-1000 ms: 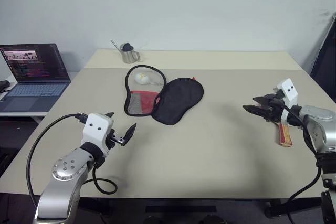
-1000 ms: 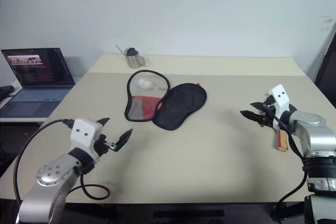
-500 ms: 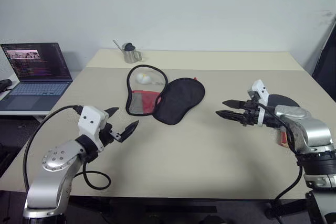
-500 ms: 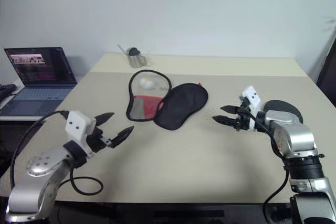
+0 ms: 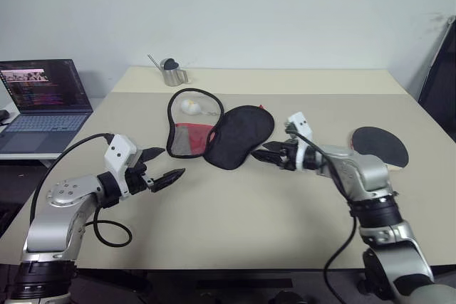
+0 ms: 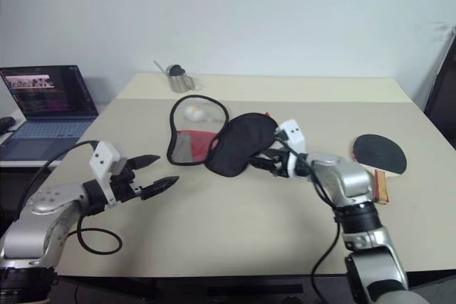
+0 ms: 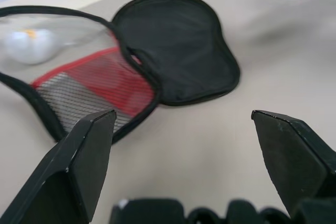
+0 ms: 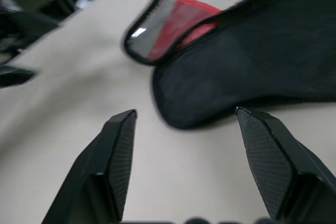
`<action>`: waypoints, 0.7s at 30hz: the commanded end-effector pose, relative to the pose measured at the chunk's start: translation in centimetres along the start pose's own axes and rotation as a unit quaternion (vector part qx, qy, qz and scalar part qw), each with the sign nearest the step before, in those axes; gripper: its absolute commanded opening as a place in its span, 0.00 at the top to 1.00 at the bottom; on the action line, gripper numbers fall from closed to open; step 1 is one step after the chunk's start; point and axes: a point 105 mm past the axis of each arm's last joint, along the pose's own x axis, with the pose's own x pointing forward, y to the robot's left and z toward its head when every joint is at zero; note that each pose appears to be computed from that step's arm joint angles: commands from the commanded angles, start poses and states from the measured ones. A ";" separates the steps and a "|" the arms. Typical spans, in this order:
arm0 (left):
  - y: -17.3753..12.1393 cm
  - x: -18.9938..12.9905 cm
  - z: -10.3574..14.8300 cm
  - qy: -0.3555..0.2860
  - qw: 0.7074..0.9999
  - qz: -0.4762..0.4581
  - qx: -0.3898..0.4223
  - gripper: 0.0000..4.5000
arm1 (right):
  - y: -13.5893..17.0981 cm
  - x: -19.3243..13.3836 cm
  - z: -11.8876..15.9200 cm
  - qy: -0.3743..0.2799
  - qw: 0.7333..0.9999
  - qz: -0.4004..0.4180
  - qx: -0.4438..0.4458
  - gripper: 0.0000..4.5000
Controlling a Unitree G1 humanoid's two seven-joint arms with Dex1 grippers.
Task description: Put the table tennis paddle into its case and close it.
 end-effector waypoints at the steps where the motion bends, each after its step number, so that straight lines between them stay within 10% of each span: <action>1: 0.8 -0.7 1.4 -0.013 0.999 0.009 0.028 0.00 | -0.7 1.9 0.4 0.000 0.999 -0.050 -0.014 0.28; 21: 0.8 -0.2 1.9 -0.017 0.999 0.007 0.044 0.00 | -0.4 7.2 0.0 0.016 0.995 -0.103 -0.008 0.28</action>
